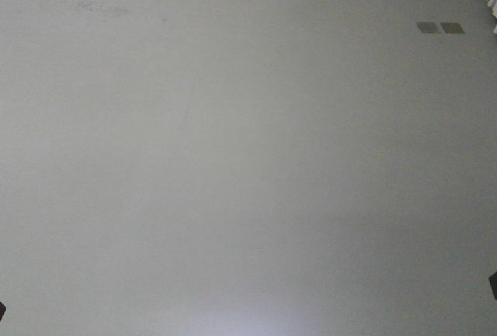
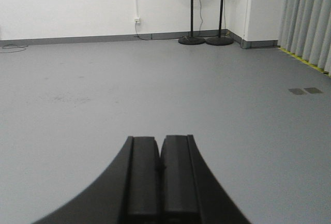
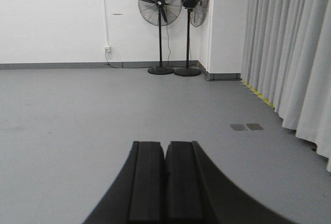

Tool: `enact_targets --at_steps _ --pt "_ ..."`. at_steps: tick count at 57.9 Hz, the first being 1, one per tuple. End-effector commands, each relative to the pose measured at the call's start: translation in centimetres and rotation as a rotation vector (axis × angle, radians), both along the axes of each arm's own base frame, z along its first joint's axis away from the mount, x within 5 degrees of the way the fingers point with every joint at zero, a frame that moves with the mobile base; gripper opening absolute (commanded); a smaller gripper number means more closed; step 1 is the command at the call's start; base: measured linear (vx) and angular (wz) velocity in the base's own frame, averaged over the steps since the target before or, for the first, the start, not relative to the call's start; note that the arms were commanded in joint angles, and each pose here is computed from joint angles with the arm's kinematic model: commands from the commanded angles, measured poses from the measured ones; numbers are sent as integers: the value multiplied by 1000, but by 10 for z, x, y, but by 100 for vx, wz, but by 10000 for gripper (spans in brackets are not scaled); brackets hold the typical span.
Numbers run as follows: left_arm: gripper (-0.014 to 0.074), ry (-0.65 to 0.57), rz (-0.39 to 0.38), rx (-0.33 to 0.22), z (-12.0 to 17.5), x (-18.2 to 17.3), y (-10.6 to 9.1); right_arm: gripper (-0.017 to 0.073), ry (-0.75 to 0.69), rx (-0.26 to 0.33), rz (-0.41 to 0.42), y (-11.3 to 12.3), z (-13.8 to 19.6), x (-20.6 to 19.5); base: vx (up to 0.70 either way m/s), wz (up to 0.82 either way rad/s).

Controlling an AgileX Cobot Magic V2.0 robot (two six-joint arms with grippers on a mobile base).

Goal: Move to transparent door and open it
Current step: 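Drive the base forward across the grey floor, turning toward the door, then drive up to the white-framed glass sliding door on the wooden platform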

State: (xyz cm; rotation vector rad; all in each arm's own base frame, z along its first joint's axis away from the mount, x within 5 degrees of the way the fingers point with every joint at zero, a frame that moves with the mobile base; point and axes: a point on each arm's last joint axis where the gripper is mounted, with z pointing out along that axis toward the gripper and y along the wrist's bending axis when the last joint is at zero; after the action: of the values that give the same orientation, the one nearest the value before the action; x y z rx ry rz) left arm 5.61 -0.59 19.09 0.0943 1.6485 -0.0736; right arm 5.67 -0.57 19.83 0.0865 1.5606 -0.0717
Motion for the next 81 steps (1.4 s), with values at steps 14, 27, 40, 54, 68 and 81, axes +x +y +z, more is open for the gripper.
enact_targets --at_steps 14,27,40,54,68,81 --pt "-6 -64 -6 -18 -2 1 0 -5 -83 -27 -6 0 4 -1 44 14" --pt "-6 -64 -6 -18 -2 1 0 -5 -83 -27 -6 0 4 -1 49 17" --pt "-6 -64 -6 -18 -2 1 0 -5 -83 -27 -6 0 4 -1 50 21" --pt "-6 -64 -6 -18 -2 1 0 -5 -83 -27 -6 0 4 -1 52 34" --pt "-6 -64 -6 -18 -2 1 0 -5 -83 -27 -6 0 4 -1 54 54" --pt "-6 -64 -6 -18 -2 1 0 -5 -83 -27 -6 0 4 -1 56 64"
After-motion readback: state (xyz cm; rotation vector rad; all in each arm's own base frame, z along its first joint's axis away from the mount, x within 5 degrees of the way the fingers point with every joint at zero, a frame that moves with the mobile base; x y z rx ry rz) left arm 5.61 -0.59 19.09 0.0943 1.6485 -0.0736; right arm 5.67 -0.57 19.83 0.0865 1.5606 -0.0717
